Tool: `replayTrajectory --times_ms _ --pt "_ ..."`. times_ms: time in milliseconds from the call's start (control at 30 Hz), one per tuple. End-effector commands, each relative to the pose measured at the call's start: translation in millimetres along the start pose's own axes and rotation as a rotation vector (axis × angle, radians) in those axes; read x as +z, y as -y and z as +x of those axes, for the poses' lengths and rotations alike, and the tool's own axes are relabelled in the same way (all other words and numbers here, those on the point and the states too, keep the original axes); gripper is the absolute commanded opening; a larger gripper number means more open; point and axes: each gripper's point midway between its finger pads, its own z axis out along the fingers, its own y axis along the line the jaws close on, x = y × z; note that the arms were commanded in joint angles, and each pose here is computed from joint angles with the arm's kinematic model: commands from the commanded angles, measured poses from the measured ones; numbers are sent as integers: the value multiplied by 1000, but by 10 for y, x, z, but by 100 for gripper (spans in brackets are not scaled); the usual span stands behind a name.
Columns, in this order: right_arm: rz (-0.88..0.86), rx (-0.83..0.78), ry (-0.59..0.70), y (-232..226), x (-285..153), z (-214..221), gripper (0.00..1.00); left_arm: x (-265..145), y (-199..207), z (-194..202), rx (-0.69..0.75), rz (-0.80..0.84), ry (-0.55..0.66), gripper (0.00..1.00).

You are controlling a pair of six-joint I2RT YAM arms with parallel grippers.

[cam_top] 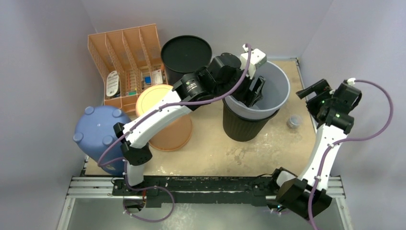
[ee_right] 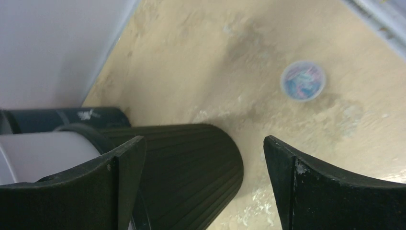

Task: Turn the large container upside down
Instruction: Adjust the container in the container.

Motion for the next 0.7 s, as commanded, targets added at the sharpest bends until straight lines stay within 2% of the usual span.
replayTrajectory --times_ms 0,200,433,667 --pt "-187 -5 -26 -259 -94 167 91 18 227 -77 53 75 25 71" --pt "-226 -35 -51 -260 -75 294 88 115 317 33 102 82 -9 73" --pt "-243 -30 -74 -258 -5 357 88 229 212 124 138 29 -38 74" --pt "-254 -10 -97 -231 49 442 89 275 419 298 185 111 -90 73"
